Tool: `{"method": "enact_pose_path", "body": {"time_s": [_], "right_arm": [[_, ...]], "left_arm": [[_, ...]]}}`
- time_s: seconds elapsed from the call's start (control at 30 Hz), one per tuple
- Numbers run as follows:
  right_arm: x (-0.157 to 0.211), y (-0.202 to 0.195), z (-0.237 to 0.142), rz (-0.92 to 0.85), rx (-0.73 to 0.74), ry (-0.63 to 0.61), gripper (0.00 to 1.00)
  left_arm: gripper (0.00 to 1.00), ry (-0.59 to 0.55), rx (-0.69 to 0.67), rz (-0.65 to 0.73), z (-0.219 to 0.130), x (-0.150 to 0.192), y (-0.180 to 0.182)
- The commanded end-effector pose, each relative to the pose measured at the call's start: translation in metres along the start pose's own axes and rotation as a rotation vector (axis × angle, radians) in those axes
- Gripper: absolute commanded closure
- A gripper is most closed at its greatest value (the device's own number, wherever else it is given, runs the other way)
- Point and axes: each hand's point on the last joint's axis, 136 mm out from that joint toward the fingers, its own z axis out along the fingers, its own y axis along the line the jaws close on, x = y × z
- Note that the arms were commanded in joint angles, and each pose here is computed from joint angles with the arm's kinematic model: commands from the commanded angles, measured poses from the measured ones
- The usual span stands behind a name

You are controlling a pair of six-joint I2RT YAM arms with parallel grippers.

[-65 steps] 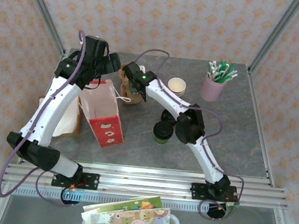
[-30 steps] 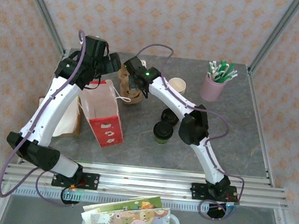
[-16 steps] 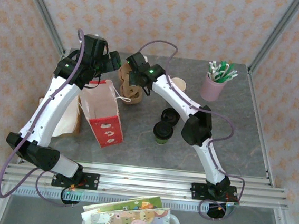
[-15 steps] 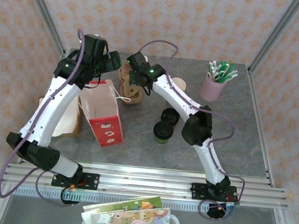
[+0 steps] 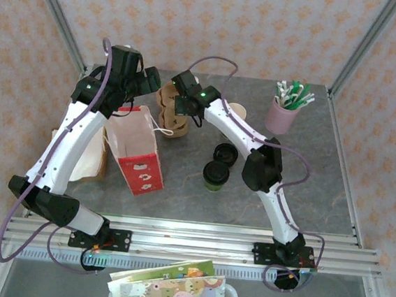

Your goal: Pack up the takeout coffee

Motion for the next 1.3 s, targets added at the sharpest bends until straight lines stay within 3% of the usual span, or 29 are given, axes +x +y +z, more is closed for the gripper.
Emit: {"method": "enact_pose_path", "body": {"time_s": [0.0, 0.3, 0.57, 0.8, 1.07, 1.27], "right_arm": [[0.002, -0.002, -0.003, -0.027, 0.029, -0.002, 0.89], [-0.005, 0.002, -0.014, -0.054, 0.044, -0.03, 0.67], [-0.003, 0.001, -0.017, -0.077, 0.049, -0.021, 0.54], [0.011, 0.002, -0.004, -0.086, 0.034, 0.035, 0.55], [0.013, 0.004, 0.001, -0.082, 0.02, 0.039, 0.67], [0.017, 0.002, 0.008, -0.082, 0.034, 0.05, 0.65]], "left_arm": [[0.08, -0.035, 0.015, -0.009, -0.009, -0.006, 0.0], [0.08, -0.038, 0.017, -0.014, -0.012, -0.005, 0.001], [0.08, -0.044, 0.017, -0.016, -0.015, -0.007, 0.002], [0.08, -0.039, 0.021, -0.02, -0.014, -0.007, 0.0], [0.07, -0.04, 0.022, -0.017, -0.013, -0.009, -0.002], [0.07, -0.039, 0.022, -0.019, -0.013, -0.008, -0.001]]}}
